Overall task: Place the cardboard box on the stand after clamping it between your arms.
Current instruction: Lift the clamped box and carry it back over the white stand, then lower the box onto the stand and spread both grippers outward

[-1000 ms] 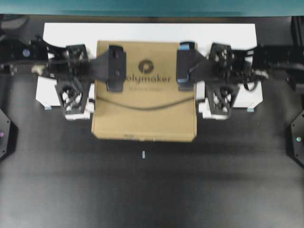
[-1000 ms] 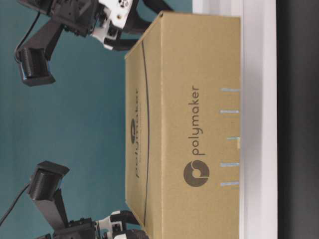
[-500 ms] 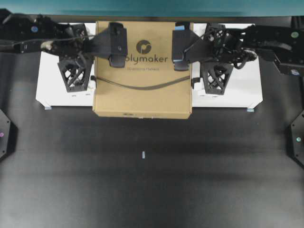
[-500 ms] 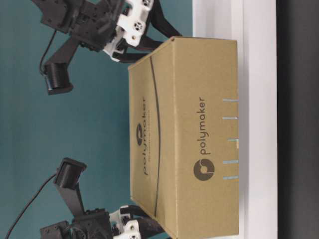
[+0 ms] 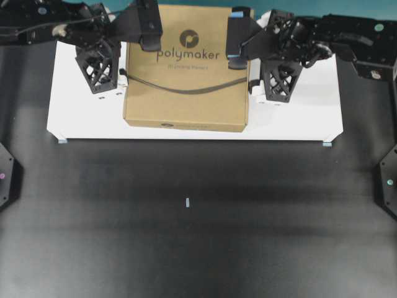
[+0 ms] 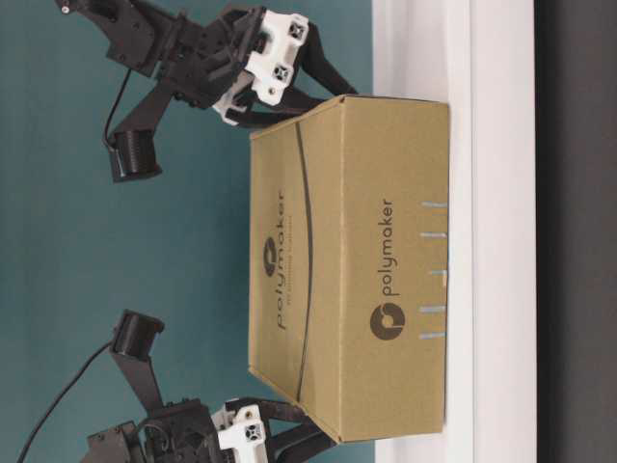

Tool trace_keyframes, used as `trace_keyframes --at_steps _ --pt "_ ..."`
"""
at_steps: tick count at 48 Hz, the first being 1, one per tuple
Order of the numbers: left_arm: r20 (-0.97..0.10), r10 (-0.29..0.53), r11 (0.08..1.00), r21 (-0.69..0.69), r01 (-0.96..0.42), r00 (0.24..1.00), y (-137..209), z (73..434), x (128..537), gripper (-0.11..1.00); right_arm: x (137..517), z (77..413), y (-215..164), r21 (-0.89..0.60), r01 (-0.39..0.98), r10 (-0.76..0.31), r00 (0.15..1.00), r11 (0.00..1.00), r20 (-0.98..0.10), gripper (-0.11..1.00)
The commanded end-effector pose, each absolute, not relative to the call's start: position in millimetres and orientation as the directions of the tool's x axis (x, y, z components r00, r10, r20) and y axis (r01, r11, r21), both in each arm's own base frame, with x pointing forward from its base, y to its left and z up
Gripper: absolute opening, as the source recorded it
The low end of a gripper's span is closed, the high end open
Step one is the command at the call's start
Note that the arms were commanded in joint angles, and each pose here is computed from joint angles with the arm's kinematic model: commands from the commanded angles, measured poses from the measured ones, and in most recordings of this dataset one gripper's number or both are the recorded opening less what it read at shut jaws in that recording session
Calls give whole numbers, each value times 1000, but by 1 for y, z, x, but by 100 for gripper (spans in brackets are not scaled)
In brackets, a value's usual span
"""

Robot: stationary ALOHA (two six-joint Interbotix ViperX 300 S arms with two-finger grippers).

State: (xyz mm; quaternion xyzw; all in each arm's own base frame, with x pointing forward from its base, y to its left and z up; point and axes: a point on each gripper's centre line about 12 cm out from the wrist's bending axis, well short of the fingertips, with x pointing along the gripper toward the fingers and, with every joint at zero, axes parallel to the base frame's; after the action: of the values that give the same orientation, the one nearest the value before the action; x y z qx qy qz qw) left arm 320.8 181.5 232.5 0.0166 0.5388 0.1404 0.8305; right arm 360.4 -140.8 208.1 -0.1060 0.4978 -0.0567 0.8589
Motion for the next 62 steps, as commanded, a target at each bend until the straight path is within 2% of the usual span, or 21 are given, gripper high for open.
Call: trace_keyframes --at_steps 1,11,22,38,48,55,62 --pt "-856 273 955 188 -229 438 183 246 331 79 375 222 -135 -272 -35 -206 562 962 -801 82" --pt "-869 265 957 182 -228 417 182 237 325 79 375 217 -139 -285 -54 -209 551 957 -808 82" --pt "-888 260 952 170 -256 378 185 224 305 79 357 210 -151 -276 -16 -226 527 961 -819 82" --pt "-889 265 953 183 -240 373 186 222 298 80 339 207 -163 -268 37 -249 509 963 -824 82" --pt "-880 275 953 196 -231 388 186 230 295 80 326 211 -169 -270 71 -268 508 960 -818 82" --pt "-869 296 943 200 -266 396 187 244 281 80 312 219 -169 -255 122 -281 520 959 -807 82" --pt "-860 305 940 203 -275 409 173 257 259 80 292 228 -157 -231 179 -292 554 956 -780 82"
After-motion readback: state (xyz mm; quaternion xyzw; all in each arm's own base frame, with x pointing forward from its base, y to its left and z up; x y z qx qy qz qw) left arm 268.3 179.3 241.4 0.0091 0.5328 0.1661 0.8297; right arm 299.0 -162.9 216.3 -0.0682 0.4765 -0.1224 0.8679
